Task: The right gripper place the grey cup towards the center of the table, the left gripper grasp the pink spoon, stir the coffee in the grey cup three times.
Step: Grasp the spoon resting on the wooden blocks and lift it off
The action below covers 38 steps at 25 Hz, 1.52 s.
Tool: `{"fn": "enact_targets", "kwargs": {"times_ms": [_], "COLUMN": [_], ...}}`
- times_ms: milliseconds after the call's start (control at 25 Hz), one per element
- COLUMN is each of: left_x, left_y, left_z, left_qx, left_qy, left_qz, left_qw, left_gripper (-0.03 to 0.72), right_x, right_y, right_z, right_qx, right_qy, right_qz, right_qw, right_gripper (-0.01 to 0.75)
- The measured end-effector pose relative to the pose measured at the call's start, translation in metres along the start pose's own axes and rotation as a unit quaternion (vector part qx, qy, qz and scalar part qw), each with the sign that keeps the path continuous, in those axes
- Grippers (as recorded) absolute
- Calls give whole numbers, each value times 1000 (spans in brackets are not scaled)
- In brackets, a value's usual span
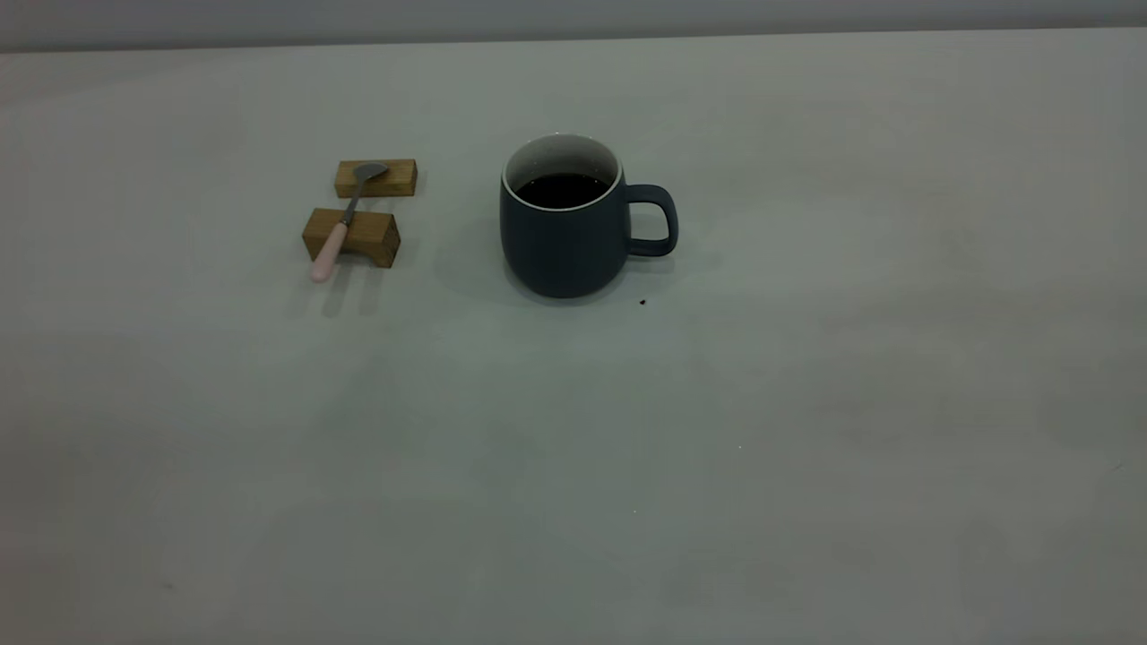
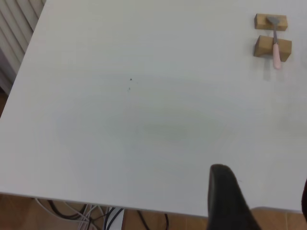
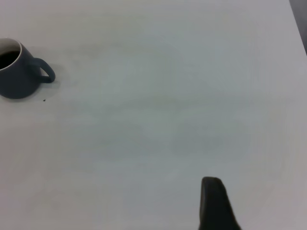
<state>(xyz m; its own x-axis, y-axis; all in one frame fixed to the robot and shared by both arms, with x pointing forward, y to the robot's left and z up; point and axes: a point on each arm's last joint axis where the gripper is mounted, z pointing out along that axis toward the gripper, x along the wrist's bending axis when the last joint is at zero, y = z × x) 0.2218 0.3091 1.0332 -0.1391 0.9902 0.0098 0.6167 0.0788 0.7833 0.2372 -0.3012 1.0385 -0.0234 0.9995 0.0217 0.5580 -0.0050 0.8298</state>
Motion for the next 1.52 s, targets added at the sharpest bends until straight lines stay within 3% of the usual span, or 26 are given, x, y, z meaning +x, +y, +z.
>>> {"fn": "enact_targets", "kwargs": {"times_ms": [800,1040,1200,1520], "left_x": [-1,-6,-12,-29], "left_y": [1,47,84,120], "left_z": [1,19,54,156], "left_qx": [7,59,119,259], "left_qy": [-3,-5,-7,-31], "left_qz": [0,6,13,26], "left_qw": [1000,998,993,965], "left_gripper": [450,495,505,505], "right_x": [0,0,0,0], "right_y": [0,0,0,0], "right_z": [0,0,0,0], "right_qx": [0,0,0,0], "right_qy": [0,0,0,0], "right_qz": [0,0,0,0], "right_qw": [1000,1000,1000,1000], "right_gripper": [493,493,493,493]}}
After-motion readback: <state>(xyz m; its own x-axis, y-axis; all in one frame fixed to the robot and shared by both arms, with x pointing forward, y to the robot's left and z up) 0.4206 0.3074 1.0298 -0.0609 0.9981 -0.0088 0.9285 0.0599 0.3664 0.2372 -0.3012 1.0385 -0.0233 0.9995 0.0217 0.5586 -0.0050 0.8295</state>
